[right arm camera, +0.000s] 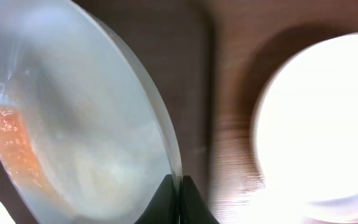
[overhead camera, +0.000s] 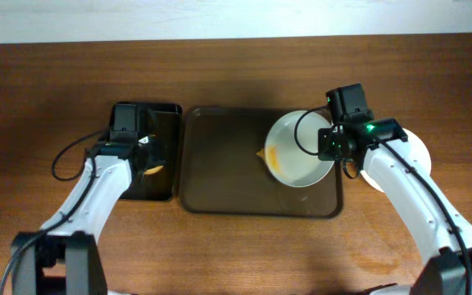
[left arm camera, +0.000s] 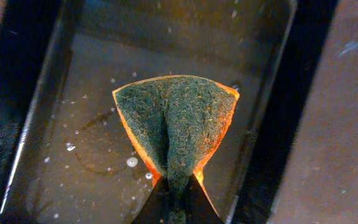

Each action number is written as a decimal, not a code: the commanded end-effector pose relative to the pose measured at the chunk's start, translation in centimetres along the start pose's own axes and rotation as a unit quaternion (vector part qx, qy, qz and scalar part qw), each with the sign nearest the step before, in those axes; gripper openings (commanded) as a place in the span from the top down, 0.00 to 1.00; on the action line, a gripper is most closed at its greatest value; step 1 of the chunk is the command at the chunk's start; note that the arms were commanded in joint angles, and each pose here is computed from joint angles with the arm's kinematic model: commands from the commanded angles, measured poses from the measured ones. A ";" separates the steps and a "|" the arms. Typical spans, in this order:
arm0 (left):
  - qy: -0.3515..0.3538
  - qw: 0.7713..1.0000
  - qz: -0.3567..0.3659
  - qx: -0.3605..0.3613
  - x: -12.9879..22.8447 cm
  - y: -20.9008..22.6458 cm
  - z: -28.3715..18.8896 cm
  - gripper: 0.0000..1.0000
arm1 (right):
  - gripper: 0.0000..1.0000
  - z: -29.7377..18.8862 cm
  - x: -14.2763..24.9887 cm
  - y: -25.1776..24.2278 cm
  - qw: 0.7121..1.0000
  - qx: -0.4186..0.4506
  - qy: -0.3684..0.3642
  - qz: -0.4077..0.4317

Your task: Clean dirty plates on tray and stack at the side

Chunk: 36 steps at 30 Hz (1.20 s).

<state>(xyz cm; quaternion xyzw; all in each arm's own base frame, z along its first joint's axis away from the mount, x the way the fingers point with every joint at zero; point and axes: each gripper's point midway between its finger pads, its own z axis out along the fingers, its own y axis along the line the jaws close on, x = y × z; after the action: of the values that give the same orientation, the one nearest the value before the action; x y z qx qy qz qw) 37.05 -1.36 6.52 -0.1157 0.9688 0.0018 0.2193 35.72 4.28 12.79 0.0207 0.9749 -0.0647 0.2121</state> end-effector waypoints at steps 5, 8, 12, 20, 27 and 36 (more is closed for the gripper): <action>0.059 0.996 0.065 -0.019 2.5 0.6 4.7 1.00 | 0.96 -7.9 -3.8 -0.6 0.944 0.264 -0.177 -0.092; 0.040 0.989 0.145 -0.010 1.5 0.3 4.8 0.85 | 0.96 -8.4 -4.0 0.8 0.943 0.253 -0.197 -0.094; 0.015 0.983 0.182 0.004 0.3 -0.5 4.7 0.82 | 0.96 -8.8 -4.1 0.6 0.942 0.252 -0.204 -0.081; -0.062 0.980 0.167 0.084 -2.4 -3.2 -2.5 0.21 | 0.96 -5.2 -2.5 -7.3 0.980 0.072 -0.093 0.162; -0.009 0.979 0.168 0.112 0.2 -3.7 -2.5 0.19 | 0.96 -1.3 3.7 -20.2 0.924 0.064 0.008 0.377; -0.035 0.980 0.162 0.113 -1.1 -3.8 -4.1 0.00 | 0.26 -0.4 1.3 -13.6 0.943 -0.192 0.005 0.272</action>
<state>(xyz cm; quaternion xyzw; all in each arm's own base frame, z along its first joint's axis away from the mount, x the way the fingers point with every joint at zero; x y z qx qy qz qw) 36.47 -4.96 8.50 0.0718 0.9680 -0.0645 0.2317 32.07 -14.15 12.81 0.3578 0.9076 0.0862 0.2022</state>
